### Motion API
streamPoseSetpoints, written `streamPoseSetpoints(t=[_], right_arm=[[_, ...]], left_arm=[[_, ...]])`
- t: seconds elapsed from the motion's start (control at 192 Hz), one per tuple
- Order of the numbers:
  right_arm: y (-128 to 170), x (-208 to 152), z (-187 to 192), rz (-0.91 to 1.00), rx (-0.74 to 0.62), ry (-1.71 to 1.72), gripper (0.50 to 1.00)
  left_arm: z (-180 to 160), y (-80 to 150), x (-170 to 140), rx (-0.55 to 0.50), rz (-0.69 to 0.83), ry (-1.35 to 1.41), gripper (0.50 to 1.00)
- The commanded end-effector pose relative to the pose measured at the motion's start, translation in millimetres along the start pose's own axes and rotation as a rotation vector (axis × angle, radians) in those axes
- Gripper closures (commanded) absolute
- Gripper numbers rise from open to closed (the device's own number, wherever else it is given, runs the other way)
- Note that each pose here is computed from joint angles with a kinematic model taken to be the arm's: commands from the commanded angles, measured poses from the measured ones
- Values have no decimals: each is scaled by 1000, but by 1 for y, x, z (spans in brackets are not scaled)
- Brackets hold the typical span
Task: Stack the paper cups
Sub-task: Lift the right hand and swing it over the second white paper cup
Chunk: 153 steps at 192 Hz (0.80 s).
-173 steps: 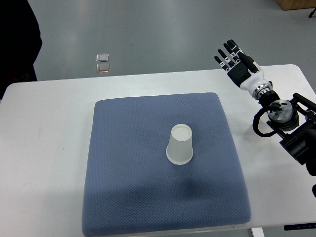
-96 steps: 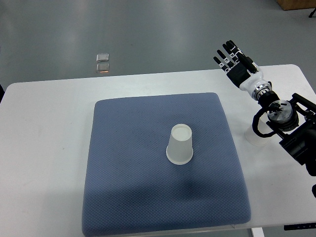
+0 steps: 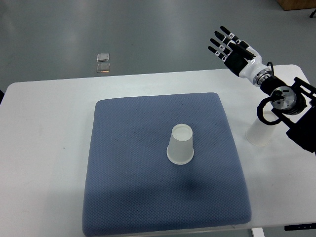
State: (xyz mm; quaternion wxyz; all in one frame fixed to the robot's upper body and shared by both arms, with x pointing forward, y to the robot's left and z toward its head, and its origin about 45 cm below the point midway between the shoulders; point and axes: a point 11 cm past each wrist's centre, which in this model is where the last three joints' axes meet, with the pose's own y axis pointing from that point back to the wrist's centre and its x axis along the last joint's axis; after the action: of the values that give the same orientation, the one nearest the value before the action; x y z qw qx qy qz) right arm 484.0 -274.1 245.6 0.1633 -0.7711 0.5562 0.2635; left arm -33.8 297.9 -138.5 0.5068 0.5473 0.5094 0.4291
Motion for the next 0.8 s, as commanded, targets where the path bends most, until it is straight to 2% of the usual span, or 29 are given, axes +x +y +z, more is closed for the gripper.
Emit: streamPoseSetpoints(t=[0.0,0.167,0.219,0.224,0.25,0.422,0.558,0.636,0.793], right_arm=[[-2,-5,-24,-24,-37,141,583],[-2,-16,-64,-62,-187,505,583],[-2,-16,-64,-62,-188,505,583],[1,-20,-77,-85,-241,614,583],[3,-24,-84,-101,-278,683,583],[7,-42,-98,-162,-500,1088,583],[25,-47,-104,-217,-677,1339,581],[41,-49,-115,-253,-847,1533,581],[64,-70,-130,-322,-1017,1694,581]], left_arm=[[1,0,-4,-1,-12,-3,500],[1,0,-4,-1,-12,-3,500],[1,0,-4,-1,-12,-3,500],[1,0,-4,-2,-13,-3,500],[1,0,-4,-2,-13,-3,500],[1,0,-6,-2,-20,-7,500],[1,0,-10,-2,-31,-10,500],[1,0,-18,-4,-54,-12,500],[2,0,-28,-7,-83,-15,500]])
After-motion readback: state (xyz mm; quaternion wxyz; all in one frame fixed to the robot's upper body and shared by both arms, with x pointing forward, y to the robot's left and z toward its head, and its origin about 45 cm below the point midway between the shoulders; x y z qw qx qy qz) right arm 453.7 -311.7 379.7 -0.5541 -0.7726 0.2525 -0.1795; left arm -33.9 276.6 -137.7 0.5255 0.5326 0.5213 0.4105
